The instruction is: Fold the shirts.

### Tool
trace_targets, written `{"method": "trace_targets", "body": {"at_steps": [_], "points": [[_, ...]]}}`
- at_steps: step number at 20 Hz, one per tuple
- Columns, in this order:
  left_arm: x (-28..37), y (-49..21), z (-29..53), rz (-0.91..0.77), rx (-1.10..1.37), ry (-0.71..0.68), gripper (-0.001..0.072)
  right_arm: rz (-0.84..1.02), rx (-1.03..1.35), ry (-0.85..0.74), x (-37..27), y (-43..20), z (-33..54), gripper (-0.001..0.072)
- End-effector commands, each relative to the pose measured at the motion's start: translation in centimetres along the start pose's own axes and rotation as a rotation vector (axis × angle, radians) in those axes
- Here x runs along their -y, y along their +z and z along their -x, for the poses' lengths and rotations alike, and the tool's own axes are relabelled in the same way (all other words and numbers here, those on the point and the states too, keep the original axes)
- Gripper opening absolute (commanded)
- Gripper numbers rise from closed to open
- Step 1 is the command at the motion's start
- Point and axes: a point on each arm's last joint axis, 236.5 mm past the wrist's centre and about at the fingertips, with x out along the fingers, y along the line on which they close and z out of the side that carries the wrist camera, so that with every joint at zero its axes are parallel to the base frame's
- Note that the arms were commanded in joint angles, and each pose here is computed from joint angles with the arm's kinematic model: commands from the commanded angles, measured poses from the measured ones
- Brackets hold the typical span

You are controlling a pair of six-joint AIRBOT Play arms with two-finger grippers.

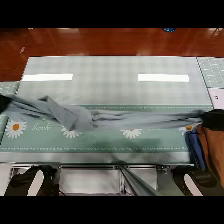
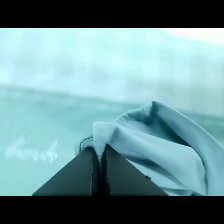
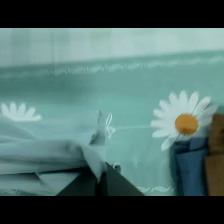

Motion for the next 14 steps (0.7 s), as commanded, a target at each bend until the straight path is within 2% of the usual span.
{"method": "trace_targets", "body": {"at_steps": [1, 7, 13, 14], "points": [[0.1, -5.4, -9.1, 0.121, -0.197, -0.088, 0.0019, -0.030, -0.110, 0.009, 0.0, -1.8, -6.8, 0.0024], [1.4, -3.8, -20.0, 0.273, -0.268, -0.230, 0.0019, -0.063, -0.189, -0.005, 0.3, 1.6, -17.7, 0.0025], [2.5, 2.3, -26.3, 0.417, -0.262, -0.320, 0.0021, -0.281, -0.159, 0.179, 0.2, 10.9, -23.8, 0.0026], [2.6, 3.0, -26.8, 0.416, -0.259, -0.327, 0.0088, -0.311, -0.144, 0.205, 0.2, 12.3, -24.2, 0.0043]]}}
